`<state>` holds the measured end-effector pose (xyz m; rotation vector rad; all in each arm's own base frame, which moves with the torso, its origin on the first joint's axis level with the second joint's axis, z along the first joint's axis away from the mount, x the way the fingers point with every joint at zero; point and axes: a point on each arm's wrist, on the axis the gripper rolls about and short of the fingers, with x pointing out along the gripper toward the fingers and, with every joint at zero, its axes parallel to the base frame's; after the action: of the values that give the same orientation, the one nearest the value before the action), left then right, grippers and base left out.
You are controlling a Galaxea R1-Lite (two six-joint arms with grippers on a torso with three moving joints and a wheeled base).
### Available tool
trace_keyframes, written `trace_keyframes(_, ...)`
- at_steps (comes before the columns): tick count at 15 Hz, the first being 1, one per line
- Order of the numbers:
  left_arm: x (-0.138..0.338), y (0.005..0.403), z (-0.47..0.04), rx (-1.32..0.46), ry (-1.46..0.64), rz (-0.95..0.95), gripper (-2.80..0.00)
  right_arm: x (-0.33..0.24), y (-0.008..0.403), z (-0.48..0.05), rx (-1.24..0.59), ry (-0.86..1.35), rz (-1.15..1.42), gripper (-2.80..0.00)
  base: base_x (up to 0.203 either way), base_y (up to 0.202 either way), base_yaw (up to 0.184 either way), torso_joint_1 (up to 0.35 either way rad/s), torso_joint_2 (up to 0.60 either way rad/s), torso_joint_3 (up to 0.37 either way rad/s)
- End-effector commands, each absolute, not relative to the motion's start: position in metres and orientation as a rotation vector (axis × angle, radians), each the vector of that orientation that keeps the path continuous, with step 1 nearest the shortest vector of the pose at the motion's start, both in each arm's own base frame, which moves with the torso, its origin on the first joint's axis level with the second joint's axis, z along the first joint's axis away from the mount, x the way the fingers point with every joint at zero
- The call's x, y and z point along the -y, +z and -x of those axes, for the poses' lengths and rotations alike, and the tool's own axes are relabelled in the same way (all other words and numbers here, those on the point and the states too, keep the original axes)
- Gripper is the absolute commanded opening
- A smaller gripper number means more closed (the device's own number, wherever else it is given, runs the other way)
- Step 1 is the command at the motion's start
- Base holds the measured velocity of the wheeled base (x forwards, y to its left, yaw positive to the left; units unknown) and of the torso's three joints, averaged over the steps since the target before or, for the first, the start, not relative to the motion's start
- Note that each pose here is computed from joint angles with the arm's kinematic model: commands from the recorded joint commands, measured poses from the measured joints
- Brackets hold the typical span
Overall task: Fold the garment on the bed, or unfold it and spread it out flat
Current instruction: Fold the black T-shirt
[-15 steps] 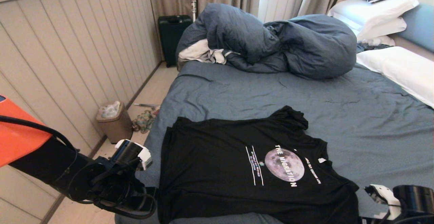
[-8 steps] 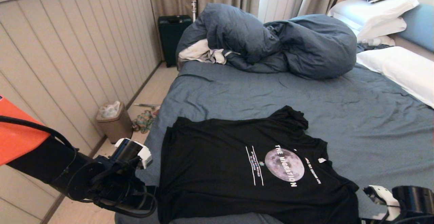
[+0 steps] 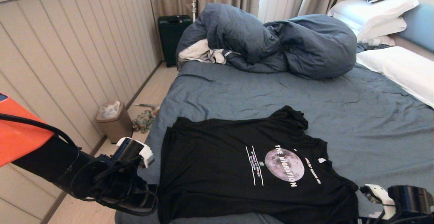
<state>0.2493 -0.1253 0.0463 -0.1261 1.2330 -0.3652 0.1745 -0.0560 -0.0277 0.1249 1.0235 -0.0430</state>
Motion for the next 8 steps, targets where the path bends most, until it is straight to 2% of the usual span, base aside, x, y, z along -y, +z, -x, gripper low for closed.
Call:
trace_keyframes(1, 0.1266, 0.0465, -0.2516, -1.23, -0.372, 0.132, -2.8, 0.0502, -0.031, -0.1761, -1.039, -0.013, -0.118, 0.0, 0.0, 0.0, 0.0, 0.0, 0.0, 0.0)
trace_keyframes(4, 0.1242, 0.046, -0.2527, -1.232, -0.365, 0.137, -2.8, 0.0436, -0.0392, -0.1771, -1.078, 0.009, -0.129, 0.0, 0.0, 0.0, 0.0, 0.0, 0.0, 0.0)
trace_keyframes(5, 0.1225, 0.0458, -0.254, -1.231, -0.359, 0.14, -2.8, 0.044, -0.0393, -0.1782, -1.068, 0.008, -0.126, -2.8, 0.0, 0.0, 0.0, 0.0, 0.0, 0.0)
trace_keyframes(8, 0.1221, 0.0458, -0.2542, -1.231, -0.359, 0.142, -2.8, 0.0446, -0.0385, -0.1784, -1.062, 0.005, -0.126, -2.8, 0.0, 0.0, 0.0, 0.0, 0.0, 0.0)
